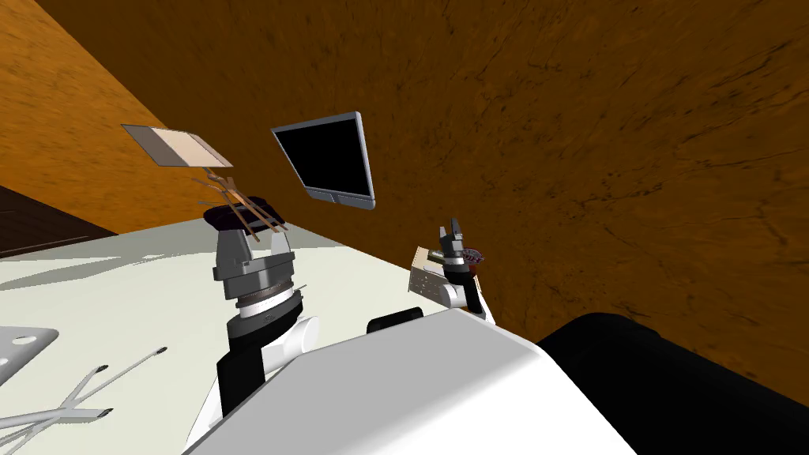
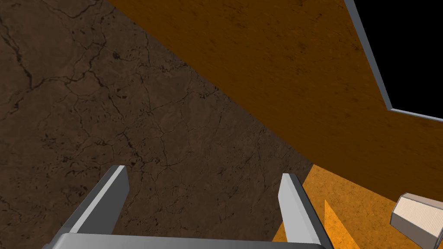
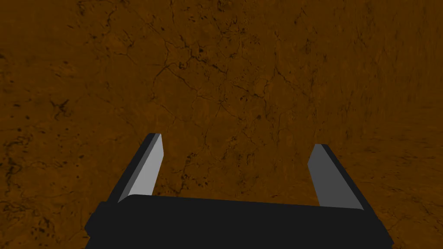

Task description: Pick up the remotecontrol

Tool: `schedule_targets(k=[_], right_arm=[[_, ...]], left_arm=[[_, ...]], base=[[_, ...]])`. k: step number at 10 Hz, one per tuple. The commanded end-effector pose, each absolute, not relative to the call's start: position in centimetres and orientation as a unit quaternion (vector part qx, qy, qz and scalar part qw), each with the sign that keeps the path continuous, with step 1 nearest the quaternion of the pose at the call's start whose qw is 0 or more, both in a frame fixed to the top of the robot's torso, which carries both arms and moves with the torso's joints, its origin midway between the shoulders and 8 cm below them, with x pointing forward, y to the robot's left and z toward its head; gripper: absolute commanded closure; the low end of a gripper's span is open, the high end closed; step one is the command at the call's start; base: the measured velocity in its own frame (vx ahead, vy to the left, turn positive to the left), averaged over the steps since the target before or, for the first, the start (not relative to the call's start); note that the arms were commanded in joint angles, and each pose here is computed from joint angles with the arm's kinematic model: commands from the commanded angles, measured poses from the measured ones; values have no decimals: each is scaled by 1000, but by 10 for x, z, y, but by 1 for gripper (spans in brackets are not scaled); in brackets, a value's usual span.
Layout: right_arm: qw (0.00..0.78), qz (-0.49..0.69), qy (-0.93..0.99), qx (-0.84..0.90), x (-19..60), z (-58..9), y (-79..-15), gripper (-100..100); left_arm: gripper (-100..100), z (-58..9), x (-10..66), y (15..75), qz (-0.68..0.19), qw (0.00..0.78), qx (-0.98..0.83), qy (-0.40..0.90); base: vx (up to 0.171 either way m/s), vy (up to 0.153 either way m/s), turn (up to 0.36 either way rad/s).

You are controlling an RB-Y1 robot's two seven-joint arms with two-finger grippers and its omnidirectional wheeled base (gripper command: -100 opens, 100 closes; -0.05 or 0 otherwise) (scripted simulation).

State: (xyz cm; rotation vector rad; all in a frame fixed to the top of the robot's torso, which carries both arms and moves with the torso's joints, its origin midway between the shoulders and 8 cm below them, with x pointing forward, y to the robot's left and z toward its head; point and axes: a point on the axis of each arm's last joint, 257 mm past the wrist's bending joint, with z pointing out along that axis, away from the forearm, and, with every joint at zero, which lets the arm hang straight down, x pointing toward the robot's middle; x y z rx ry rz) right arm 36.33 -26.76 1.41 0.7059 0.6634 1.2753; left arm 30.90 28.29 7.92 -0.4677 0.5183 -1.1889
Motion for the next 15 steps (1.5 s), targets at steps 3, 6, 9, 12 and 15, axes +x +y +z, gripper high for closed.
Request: schedule_targets(k=[3, 6, 9, 12, 15], right_arm=[[699, 548, 360, 285, 375, -10, -253, -100], [701, 521, 411, 261, 385, -36, -244, -100], [702, 485, 467, 231, 394, -68, -236, -100], [700, 442, 526, 194, 402, -107, -231, -100], [693, 370, 606, 124, 408, -162, -231, -100]], left_arm=[[0, 79, 309, 283, -548, 772, -216, 239], [0, 79, 309, 283, -549, 772, -216, 239], [0, 79, 309, 283, -549, 772, -216, 239], [0, 79, 309, 283, -549, 772, -216, 239], [0, 79, 309, 283, -549, 772, -216, 239]], base=[[-5, 13, 70], [-10, 18, 80], [-13, 18, 86], [-16, 21, 107], [-19, 23, 143]])
